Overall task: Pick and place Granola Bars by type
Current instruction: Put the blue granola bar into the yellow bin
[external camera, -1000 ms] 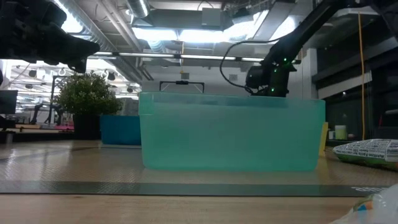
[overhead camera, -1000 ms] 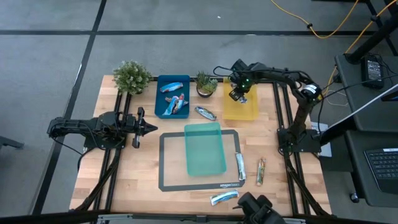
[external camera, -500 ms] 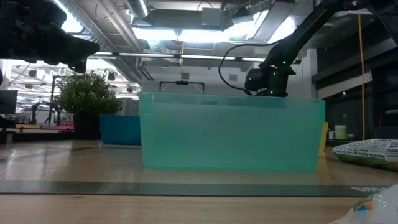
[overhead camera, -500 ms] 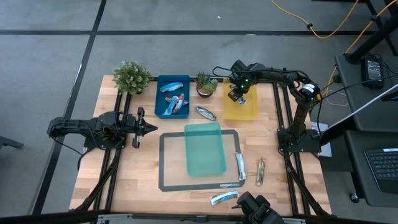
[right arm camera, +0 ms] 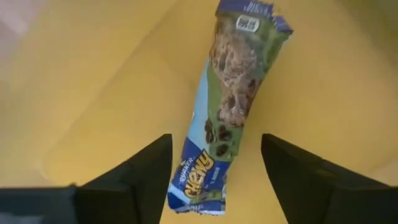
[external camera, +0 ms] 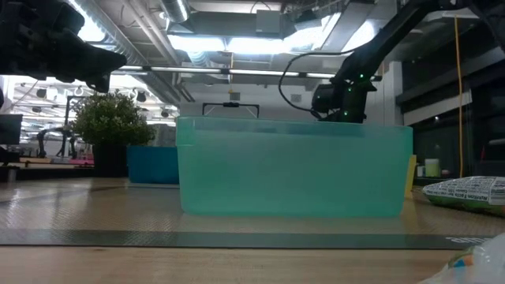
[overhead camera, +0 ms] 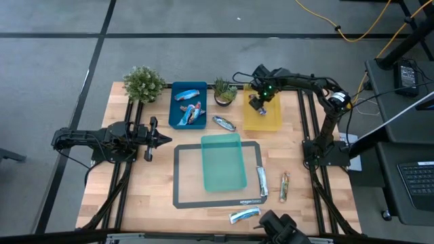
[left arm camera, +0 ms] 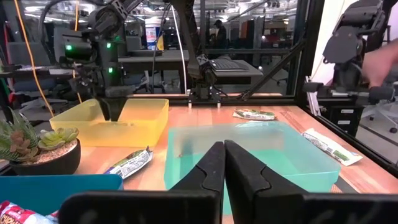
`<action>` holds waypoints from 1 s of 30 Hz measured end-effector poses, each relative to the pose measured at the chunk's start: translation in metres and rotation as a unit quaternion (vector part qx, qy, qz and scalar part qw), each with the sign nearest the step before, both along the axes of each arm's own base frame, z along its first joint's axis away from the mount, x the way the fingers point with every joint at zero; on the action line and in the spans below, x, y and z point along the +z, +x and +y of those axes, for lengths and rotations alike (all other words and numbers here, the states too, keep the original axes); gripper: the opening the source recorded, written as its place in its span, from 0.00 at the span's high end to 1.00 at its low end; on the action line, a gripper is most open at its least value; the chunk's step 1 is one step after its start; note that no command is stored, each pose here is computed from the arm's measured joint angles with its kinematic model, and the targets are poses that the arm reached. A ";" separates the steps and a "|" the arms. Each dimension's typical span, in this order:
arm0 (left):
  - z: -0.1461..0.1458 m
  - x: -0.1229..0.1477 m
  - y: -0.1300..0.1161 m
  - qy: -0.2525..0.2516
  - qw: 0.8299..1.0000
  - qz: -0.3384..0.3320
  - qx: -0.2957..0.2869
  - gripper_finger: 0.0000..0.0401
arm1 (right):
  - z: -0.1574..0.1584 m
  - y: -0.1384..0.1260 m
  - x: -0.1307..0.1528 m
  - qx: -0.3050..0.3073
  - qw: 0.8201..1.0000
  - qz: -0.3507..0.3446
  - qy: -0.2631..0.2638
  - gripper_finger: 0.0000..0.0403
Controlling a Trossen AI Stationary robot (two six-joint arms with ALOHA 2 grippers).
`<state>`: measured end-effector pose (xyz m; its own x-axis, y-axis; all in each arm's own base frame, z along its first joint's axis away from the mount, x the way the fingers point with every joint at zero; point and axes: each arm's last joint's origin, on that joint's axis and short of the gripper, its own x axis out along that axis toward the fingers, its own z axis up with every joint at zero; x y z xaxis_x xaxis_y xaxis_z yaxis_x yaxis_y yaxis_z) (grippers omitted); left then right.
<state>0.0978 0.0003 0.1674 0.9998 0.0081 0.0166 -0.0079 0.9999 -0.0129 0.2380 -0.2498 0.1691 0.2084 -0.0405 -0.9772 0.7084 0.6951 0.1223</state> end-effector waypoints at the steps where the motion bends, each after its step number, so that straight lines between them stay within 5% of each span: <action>1: 0.000 0.000 0.000 0.000 1.000 0.000 0.000 0.99 | 0.001 0.000 0.004 0.000 1.000 -0.004 -0.004 0.38; 8: 0.000 0.000 0.000 0.000 1.000 0.000 0.000 0.99 | 0.012 -0.005 0.038 -0.001 0.999 -0.032 -0.035 0.40; 15: 0.000 0.000 0.000 0.000 1.000 0.000 0.000 0.99 | 0.043 -0.004 0.078 0.074 0.992 -0.086 -0.060 0.42; 25: 0.000 0.000 0.000 0.000 1.000 0.000 0.000 0.99 | 0.096 -0.003 0.132 0.157 0.966 -0.161 -0.125 0.43; 30: 0.000 0.000 0.000 0.000 1.000 0.000 0.000 0.98 | 0.116 0.004 0.148 0.220 0.946 -0.216 -0.096 0.42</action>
